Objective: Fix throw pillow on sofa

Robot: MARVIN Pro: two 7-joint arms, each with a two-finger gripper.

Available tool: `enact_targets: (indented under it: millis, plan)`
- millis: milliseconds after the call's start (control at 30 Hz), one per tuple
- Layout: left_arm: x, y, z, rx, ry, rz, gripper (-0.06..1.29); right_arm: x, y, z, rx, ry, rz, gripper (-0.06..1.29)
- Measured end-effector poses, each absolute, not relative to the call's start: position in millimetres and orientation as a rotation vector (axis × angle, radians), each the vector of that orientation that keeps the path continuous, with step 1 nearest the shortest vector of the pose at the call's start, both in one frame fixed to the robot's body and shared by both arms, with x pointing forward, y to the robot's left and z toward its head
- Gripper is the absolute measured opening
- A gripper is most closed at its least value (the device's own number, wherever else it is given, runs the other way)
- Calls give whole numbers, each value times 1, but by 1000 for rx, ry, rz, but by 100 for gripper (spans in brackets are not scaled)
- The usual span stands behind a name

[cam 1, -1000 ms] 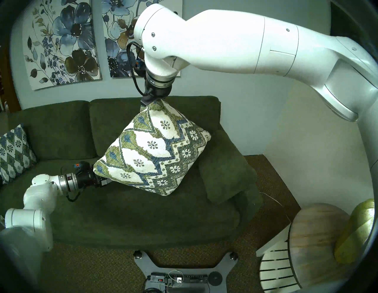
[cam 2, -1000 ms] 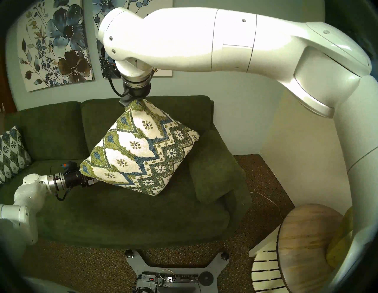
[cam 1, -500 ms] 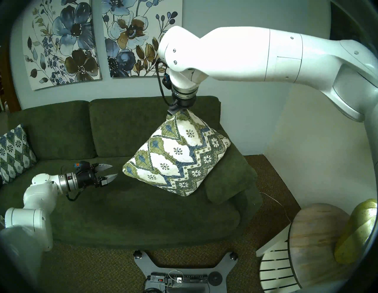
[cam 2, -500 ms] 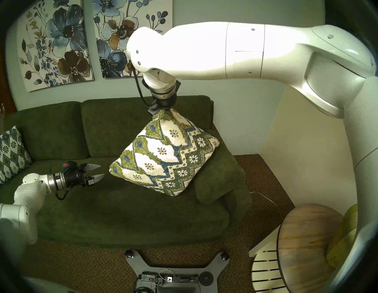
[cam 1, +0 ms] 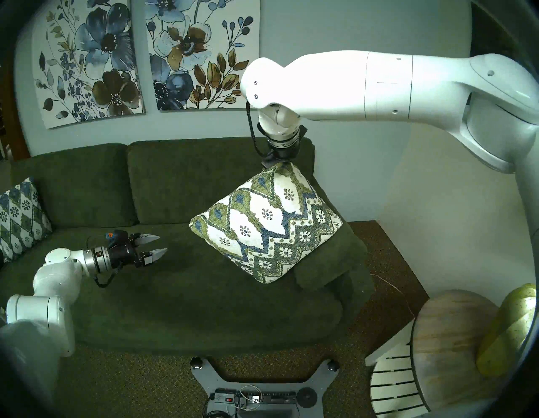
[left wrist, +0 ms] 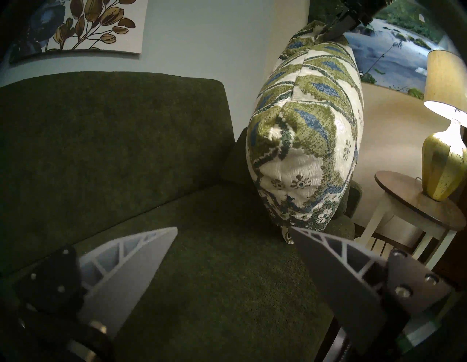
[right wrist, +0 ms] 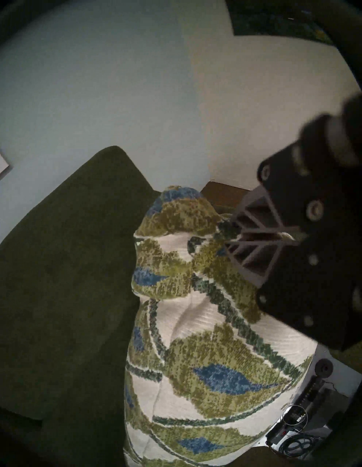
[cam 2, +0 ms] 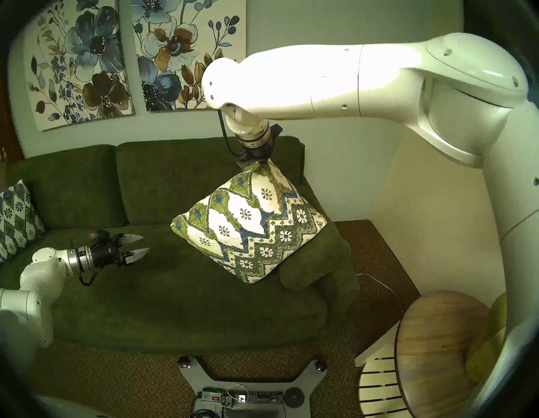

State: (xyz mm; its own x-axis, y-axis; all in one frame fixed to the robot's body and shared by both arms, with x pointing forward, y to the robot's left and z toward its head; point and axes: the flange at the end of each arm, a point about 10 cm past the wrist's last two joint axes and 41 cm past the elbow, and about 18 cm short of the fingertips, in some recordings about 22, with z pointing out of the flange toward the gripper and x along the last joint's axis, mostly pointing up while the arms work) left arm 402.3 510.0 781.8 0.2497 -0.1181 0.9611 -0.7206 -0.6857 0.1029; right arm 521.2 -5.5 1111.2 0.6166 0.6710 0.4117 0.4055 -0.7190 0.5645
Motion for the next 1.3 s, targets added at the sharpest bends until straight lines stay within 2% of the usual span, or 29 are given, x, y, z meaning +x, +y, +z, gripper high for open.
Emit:
enact_targets:
  millis: [1167, 1200, 1233, 1267, 1300]
  plan:
    - [404, 510, 783, 1991, -759, 1449, 121, 598, -13, 1079, 2591, 483, 1016, -4]
    - [404, 510, 783, 1991, -759, 1449, 121, 599, -14, 1078, 2593, 476, 1019, 7]
    - [404, 510, 783, 1991, -760, 1449, 121, 602, -15, 1076, 2596, 466, 1024, 25]
    - [404, 510, 783, 1991, -760, 1449, 121, 604, -16, 1073, 2604, 458, 1029, 53]
    - [404, 510, 783, 1991, -760, 1449, 121, 605, -17, 1071, 2607, 455, 1031, 70]
